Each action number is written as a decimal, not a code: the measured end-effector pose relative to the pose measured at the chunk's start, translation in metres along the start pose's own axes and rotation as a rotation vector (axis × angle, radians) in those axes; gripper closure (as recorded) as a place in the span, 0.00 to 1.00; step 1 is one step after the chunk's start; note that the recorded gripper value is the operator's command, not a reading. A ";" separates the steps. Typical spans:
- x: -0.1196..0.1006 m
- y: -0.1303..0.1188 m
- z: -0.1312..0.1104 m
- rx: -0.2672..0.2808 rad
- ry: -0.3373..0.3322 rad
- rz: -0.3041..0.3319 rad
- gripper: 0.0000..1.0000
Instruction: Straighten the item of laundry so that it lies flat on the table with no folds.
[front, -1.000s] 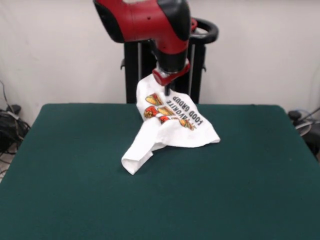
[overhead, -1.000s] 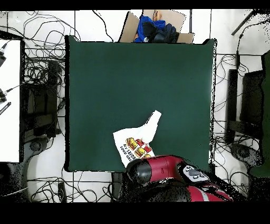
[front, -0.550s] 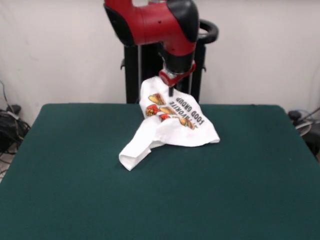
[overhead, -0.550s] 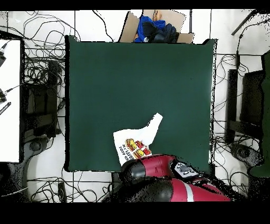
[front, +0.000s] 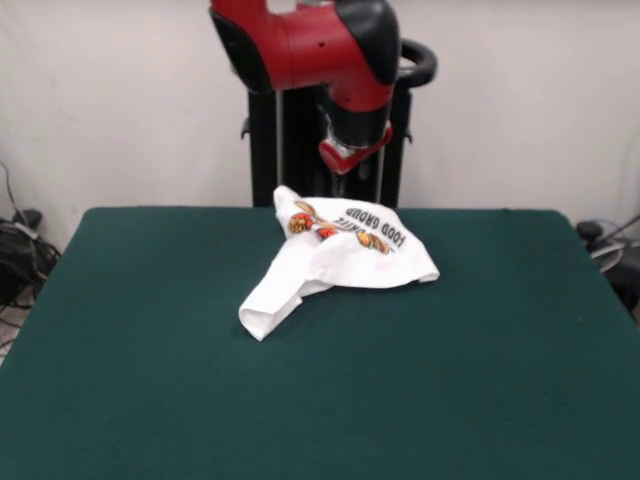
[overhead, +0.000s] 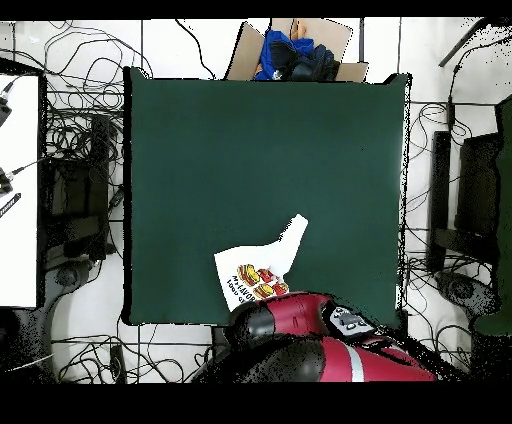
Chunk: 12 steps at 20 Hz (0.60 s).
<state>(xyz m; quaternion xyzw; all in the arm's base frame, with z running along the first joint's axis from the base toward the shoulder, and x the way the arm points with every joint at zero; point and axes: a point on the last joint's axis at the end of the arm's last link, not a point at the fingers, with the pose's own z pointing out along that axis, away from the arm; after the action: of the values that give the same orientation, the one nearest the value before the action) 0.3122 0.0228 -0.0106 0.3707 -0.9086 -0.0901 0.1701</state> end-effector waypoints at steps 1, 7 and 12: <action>0.000 0.000 0.000 0.000 0.000 0.000 0.00; -0.001 -0.004 -0.007 0.019 -0.014 0.004 0.00; -0.002 -0.018 -0.020 0.061 -0.102 0.034 0.00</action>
<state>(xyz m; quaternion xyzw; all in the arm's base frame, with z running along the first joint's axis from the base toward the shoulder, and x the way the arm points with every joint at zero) 0.3325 0.0113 0.0019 0.3551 -0.9246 -0.0783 0.1136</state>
